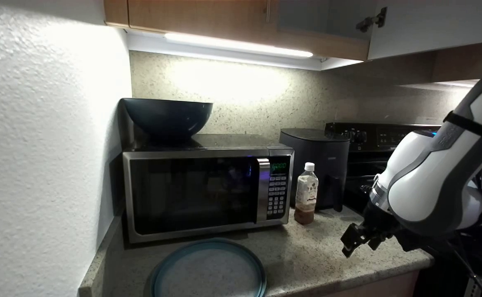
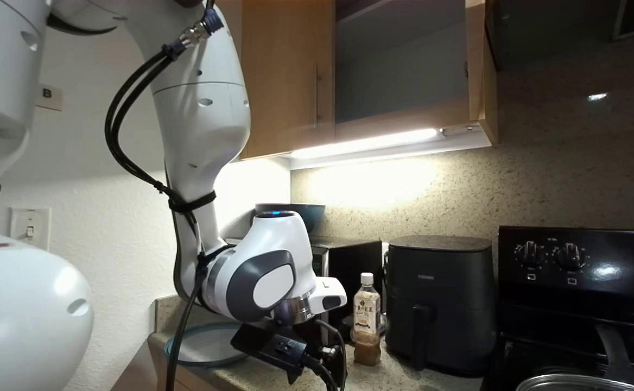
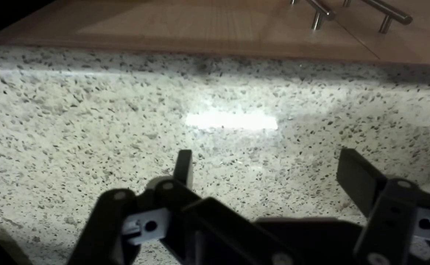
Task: Take the bottle out of the open cabinet and place it on the countertop next to the microwave
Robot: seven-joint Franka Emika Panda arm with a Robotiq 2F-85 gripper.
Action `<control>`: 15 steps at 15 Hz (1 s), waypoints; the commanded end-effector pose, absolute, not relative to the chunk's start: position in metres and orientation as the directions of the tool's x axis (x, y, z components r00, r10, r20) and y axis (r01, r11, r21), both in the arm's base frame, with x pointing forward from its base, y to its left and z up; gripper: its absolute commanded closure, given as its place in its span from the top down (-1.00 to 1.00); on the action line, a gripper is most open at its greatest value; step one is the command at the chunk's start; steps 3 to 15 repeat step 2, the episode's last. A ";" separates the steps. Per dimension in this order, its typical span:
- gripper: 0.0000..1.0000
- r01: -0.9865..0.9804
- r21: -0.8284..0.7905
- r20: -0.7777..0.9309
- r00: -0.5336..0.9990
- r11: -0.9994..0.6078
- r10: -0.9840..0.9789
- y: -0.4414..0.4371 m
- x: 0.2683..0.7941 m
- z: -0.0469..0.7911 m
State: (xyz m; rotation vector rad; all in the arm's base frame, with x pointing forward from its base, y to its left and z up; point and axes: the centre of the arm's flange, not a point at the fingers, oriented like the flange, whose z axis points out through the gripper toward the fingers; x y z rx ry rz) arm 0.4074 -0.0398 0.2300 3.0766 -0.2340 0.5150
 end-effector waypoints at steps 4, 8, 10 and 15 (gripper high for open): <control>1.00 -0.150 -0.011 0.325 0.935 -0.989 -0.145 -0.040 0.407 0.230; 1.00 -0.150 -0.011 0.325 0.935 -0.989 -0.145 -0.040 0.407 0.230; 1.00 -0.150 -0.011 0.325 0.935 -0.989 -0.145 -0.040 0.407 0.230; 1.00 -0.150 -0.011 0.325 0.935 -0.989 -0.145 -0.040 0.407 0.230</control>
